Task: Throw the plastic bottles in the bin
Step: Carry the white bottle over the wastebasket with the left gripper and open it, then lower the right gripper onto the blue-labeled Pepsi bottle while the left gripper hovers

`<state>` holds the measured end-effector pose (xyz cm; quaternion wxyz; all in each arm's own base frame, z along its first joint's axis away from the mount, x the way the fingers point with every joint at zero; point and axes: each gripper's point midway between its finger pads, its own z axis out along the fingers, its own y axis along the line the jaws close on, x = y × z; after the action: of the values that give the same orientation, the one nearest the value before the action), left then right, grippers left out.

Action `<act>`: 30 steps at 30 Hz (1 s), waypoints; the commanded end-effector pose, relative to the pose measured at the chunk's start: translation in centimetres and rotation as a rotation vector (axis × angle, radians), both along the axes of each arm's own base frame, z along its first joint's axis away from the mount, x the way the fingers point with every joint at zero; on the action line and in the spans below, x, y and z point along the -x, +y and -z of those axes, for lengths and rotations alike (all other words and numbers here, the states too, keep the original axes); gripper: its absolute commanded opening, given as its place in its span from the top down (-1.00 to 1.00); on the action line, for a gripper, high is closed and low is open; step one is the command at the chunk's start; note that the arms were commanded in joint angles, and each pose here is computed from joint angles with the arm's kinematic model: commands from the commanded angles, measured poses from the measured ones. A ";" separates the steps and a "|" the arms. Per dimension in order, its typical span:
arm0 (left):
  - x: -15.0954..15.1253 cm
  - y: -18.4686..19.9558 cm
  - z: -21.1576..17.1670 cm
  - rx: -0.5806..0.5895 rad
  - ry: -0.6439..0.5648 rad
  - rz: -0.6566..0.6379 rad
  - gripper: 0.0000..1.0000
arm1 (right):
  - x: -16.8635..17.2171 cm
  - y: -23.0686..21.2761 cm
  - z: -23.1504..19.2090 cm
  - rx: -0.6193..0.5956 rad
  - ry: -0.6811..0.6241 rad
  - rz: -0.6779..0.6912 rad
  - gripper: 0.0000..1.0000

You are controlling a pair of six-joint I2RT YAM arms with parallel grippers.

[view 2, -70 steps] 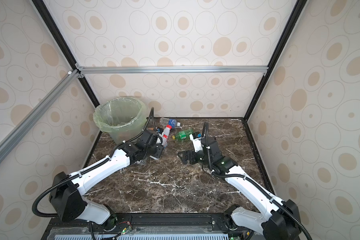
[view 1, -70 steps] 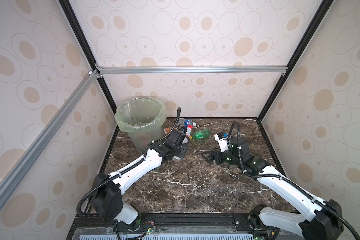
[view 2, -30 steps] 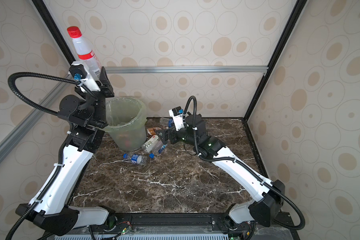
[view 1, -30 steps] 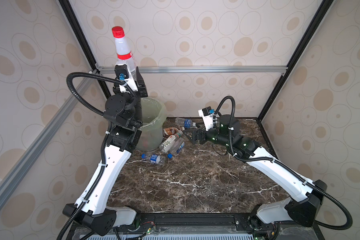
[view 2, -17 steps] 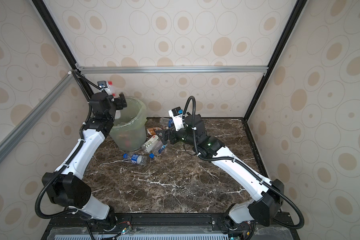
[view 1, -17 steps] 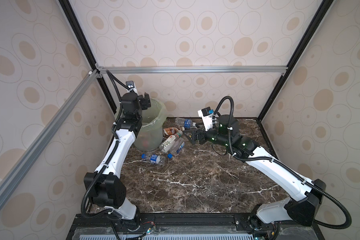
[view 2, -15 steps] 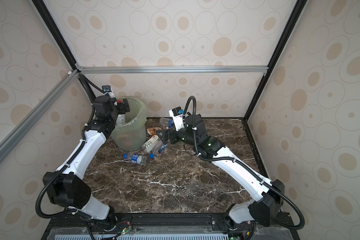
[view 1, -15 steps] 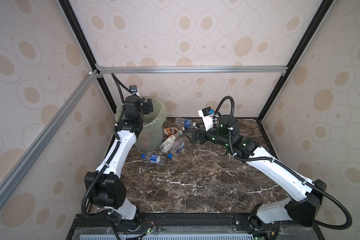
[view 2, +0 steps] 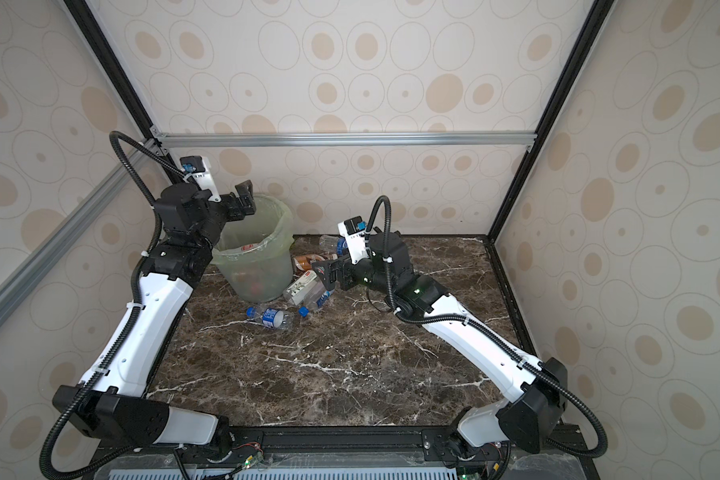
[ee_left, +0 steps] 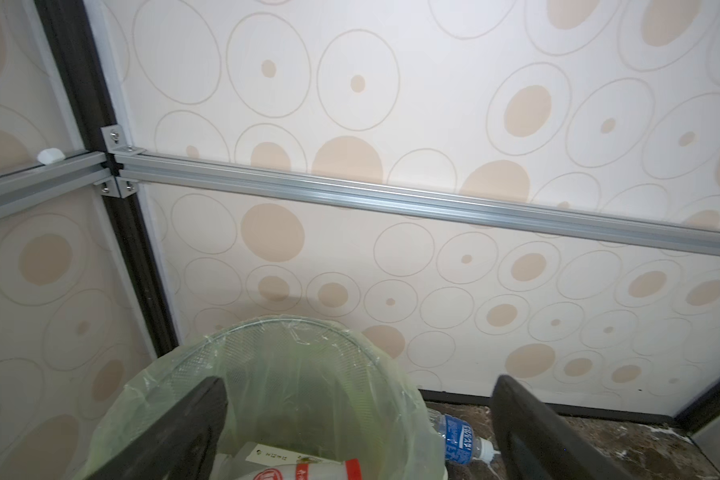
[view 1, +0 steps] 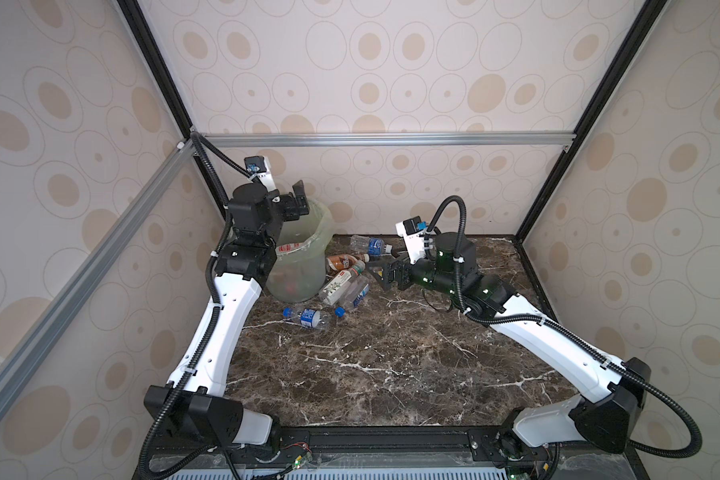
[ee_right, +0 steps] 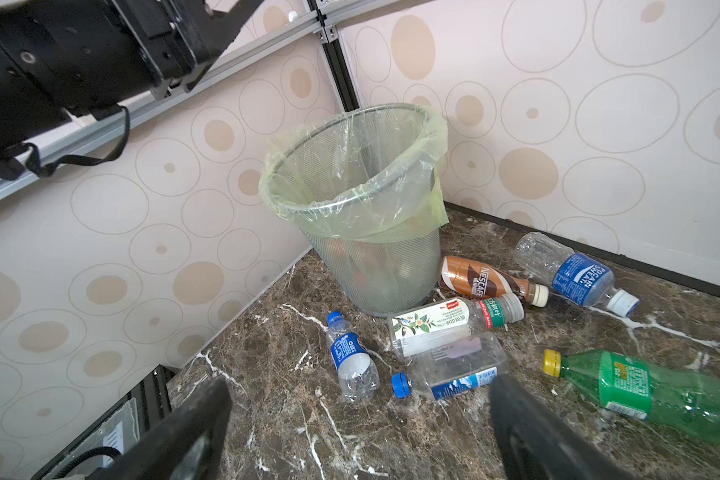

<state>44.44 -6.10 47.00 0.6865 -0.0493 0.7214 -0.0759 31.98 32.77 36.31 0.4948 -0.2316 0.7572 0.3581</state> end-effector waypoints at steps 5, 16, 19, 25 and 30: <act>3.1 -4.2 3.5 0.124 0.107 0.181 -0.98 | -0.7 1.1 5.9 0.068 0.063 -0.008 -0.99; 6.2 -5.9 5.5 0.357 0.222 0.354 -0.98 | 0.2 9.1 17.1 0.224 0.133 -0.148 -0.99; 6.5 -4.9 5.1 0.438 0.219 0.373 -0.98 | 0.4 11.6 19.6 0.248 0.144 -0.182 -0.99; 6.7 -2.6 4.9 0.582 0.197 0.390 -0.98 | 0.5 15.4 23.0 0.289 0.148 -0.216 -0.99; 6.8 -0.5 4.7 0.653 0.158 0.379 -0.98 | -0.3 16.9 24.9 0.314 0.159 -0.204 -0.99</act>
<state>38.56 -6.51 39.35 0.5358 -0.1437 0.7420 -0.3764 31.40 48.43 10.72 0.3324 -0.3519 0.8214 0.3017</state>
